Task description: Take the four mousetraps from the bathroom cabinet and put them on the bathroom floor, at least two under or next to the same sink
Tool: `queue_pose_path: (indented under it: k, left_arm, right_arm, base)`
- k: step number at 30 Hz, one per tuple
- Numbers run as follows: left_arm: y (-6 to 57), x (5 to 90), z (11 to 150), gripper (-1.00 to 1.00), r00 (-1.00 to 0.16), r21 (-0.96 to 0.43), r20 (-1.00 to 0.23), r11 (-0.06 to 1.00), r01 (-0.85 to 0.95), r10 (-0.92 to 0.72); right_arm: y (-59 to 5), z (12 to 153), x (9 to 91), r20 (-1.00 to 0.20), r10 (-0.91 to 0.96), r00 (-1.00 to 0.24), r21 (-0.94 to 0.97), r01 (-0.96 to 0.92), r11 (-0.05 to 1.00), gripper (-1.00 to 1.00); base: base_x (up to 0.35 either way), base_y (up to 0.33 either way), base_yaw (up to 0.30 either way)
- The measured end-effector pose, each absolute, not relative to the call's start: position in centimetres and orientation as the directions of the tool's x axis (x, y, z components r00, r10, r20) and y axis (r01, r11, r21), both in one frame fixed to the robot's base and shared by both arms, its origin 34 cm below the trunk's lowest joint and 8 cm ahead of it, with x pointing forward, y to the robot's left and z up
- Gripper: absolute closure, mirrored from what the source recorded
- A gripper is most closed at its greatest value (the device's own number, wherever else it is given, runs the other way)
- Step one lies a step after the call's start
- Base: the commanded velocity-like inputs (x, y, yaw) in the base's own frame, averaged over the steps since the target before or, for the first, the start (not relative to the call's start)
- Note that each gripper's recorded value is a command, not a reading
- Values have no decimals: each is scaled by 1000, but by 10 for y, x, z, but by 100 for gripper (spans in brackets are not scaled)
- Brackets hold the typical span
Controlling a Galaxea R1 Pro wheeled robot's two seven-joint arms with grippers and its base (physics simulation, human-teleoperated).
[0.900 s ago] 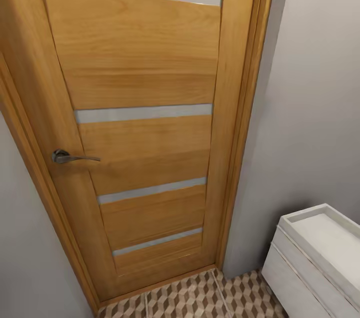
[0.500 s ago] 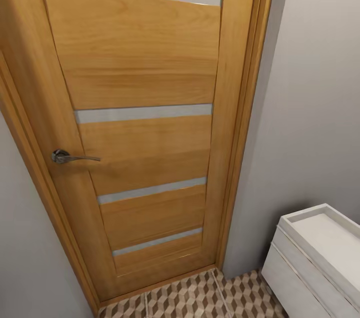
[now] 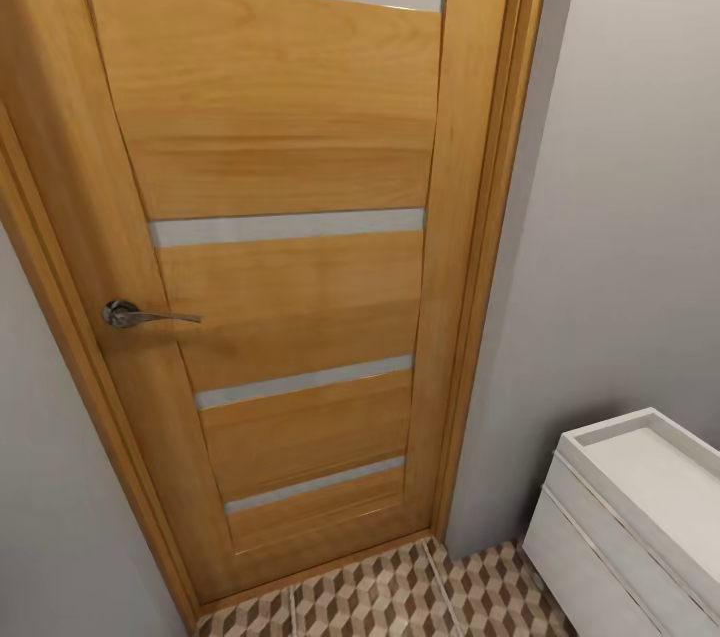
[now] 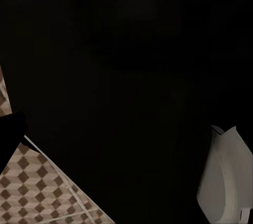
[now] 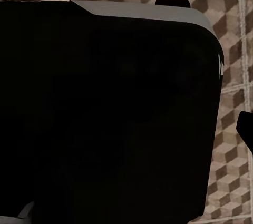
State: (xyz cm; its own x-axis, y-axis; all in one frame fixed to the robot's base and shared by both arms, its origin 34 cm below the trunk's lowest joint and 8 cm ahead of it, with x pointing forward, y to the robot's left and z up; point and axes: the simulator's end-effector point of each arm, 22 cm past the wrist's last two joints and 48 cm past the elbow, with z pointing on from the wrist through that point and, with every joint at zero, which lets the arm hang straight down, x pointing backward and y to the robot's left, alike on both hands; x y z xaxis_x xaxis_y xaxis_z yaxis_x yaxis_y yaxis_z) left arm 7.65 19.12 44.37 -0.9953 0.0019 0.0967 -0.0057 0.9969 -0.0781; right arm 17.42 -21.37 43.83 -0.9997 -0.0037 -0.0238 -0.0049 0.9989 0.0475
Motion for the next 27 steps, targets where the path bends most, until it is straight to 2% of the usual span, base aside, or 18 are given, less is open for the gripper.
queue_pose_path:
  k: [27]
  left_arm:
    - [186,77,444,-100,-995,-85,96,996,-8,0]
  right_arm:
    - [-216,438,175,-25,-7,-1000,45,-8,999,-100]
  base:
    - [0,0,0]
